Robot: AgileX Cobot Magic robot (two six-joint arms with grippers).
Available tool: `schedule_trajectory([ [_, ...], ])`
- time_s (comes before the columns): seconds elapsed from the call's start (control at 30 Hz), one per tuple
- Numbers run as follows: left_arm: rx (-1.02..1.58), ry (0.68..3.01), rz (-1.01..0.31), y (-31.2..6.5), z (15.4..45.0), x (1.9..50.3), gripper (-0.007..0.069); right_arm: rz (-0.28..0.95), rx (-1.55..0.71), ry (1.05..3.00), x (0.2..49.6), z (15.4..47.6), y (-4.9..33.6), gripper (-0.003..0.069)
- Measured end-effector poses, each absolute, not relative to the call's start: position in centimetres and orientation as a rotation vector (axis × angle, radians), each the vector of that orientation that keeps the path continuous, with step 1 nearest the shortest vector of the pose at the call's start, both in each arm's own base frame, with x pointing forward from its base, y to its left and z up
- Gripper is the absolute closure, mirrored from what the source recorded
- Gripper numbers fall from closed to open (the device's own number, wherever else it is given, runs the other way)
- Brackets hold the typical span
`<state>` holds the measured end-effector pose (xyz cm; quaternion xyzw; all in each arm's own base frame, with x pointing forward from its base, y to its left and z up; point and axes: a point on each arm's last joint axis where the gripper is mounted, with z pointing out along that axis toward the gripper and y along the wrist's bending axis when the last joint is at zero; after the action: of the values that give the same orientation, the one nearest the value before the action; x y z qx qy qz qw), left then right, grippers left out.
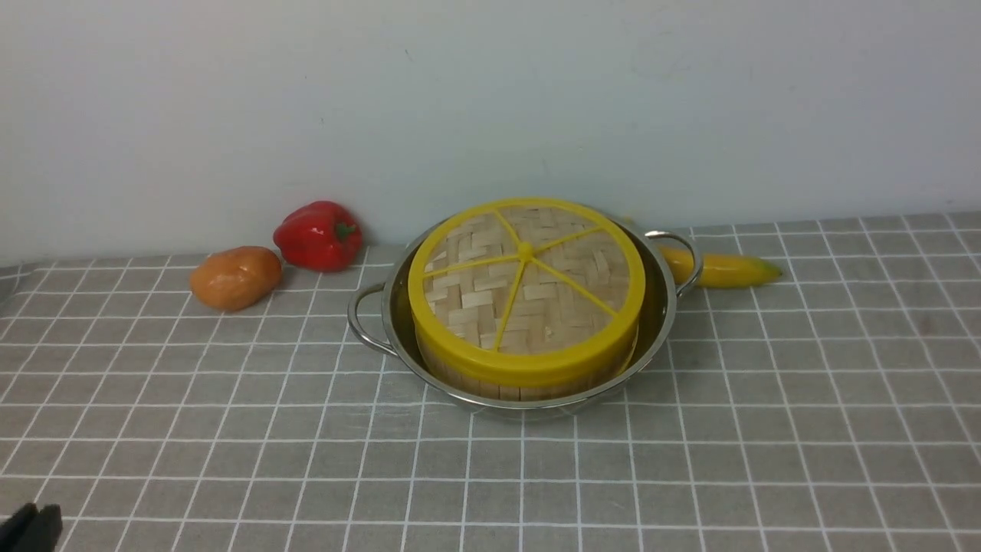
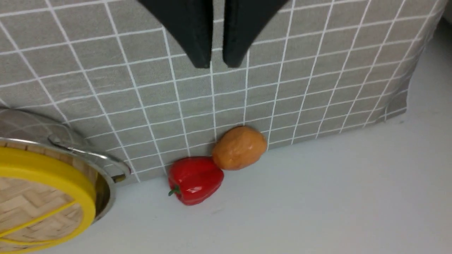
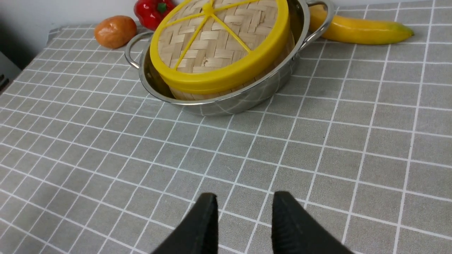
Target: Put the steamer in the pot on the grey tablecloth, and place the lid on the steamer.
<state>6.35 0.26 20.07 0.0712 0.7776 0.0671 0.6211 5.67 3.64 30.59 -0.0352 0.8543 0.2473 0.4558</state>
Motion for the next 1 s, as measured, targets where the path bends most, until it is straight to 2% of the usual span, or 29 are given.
schedule_trajectory([
  [0.07, 0.124, 1.761, 0.159, 0.4, 19.0, 5.9, 0.0571, 0.614, -0.085, 2.109, 5.7, 30.5, 3.7, 0.0419],
  [0.87, 0.051, 1.743, 0.189, 0.8, 18.8, 5.5, 0.0529, 0.614, -0.087, 2.106, 5.6, 30.6, 3.6, 0.0418],
  [1.0, 0.051, 1.743, 0.189, 0.8, 18.8, 5.5, 0.0519, 0.471, -0.093, 1.991, 5.4, 30.9, 2.6, 0.0417],
])
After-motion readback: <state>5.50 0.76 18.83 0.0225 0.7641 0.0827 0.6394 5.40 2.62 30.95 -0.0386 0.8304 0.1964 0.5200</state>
